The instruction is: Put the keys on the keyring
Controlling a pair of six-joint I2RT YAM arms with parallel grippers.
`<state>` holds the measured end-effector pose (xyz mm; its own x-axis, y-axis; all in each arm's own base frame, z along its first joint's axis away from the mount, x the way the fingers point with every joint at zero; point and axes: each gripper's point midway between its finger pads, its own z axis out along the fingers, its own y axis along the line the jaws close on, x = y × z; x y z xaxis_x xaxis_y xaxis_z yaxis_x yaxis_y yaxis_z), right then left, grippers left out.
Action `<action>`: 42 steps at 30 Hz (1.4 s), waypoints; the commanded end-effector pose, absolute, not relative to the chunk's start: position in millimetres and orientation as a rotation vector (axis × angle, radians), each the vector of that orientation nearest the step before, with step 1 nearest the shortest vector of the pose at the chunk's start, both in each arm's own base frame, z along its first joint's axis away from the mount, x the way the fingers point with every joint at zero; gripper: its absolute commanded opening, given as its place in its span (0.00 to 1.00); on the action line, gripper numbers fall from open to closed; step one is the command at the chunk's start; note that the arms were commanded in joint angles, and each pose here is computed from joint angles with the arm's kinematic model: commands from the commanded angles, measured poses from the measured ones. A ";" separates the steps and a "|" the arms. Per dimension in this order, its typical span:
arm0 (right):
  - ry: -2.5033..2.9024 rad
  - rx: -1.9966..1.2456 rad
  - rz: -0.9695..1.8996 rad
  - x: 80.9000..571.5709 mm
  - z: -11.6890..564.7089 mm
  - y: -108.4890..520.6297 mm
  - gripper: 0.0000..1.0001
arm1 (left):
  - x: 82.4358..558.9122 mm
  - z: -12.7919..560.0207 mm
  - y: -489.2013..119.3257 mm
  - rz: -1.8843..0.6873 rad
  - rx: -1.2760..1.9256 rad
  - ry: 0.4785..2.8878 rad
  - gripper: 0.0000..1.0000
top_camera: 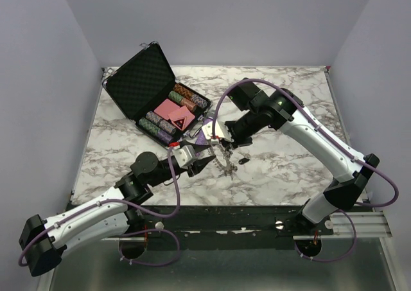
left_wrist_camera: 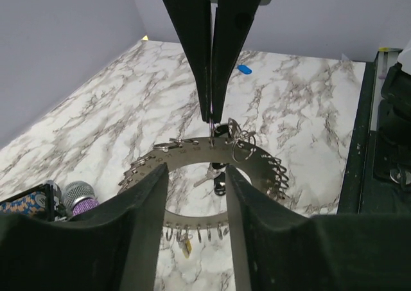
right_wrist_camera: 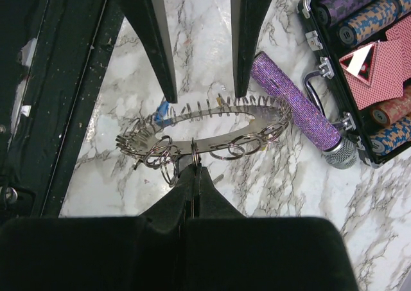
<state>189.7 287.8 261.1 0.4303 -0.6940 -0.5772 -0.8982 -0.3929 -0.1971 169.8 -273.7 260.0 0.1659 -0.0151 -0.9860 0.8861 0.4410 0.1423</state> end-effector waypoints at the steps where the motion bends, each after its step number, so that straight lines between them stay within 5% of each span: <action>1: 1.373 -2.221 0.629 174.4 264.8 283.3 0.00 | 173.1 294.1 -282.7 -0.810 0.852 1.136 0.43; 31: 1.379 -2.176 0.682 170.3 272.0 289.5 0.00 | 170.2 285.1 -310.8 -0.877 0.939 1.137 0.24; 42: 1.380 -2.169 0.684 169.7 272.6 289.4 0.00 | 171.5 274.4 -314.6 -0.862 0.999 1.192 0.00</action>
